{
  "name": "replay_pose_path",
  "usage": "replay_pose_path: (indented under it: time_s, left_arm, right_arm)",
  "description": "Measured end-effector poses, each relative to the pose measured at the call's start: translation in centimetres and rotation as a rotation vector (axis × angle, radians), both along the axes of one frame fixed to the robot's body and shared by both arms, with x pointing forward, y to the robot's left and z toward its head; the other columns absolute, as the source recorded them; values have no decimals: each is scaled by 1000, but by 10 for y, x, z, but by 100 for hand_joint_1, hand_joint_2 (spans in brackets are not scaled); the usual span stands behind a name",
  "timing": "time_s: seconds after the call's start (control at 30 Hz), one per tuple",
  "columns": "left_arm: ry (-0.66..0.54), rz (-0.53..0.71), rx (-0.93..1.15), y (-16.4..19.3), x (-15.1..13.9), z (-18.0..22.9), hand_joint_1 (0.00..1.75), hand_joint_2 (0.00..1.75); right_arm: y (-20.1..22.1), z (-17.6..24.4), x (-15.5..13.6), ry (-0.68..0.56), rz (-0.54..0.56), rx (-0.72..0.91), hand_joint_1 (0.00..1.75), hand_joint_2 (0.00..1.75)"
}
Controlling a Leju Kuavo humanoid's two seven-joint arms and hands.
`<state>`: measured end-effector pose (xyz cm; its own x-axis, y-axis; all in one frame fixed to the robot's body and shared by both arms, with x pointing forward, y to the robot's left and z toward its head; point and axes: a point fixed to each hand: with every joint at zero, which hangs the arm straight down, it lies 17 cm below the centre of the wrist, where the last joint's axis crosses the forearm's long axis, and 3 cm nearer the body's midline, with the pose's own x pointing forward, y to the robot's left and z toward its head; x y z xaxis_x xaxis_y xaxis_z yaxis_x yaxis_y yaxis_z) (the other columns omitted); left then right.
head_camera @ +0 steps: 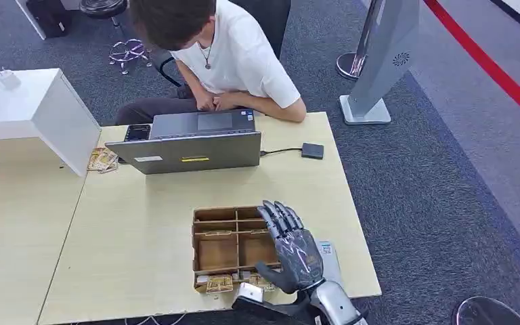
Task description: Pass the card to the sensor for recognition and then transmit it.
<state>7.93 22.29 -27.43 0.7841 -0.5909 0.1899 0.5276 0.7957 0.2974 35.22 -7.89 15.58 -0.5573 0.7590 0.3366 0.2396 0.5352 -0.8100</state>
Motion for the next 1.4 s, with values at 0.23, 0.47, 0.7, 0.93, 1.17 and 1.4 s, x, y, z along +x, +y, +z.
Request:
replay_pose_path:
  time_s: [0.23,0.47,0.7,0.93,1.17,1.4]
  left_arm:
    - [0,0,0,0,0,0,0,0]
    - [3,-4,-4,-1,-1,0,0,0]
    - [1,-8,-7,-1,0,0,0,0]
    - [-3,-14,-10,0,1,0,0,0]
    - [0,-12,-13,0,0,0,0,0]
    - [0,-10,-13,1,0,-1,0,0]
  right_arm:
    - [-1,11,1,-20,-5,20,0,175]
    - [1,12,6,-24,0,-5,0,175]
    - [6,9,24,-13,-6,-28,0,175]
    - [9,4,36,-2,-15,-51,0,175]
    - [8,-4,38,17,-22,-58,0,175]
    - [5,-11,33,35,-30,-57,0,175]
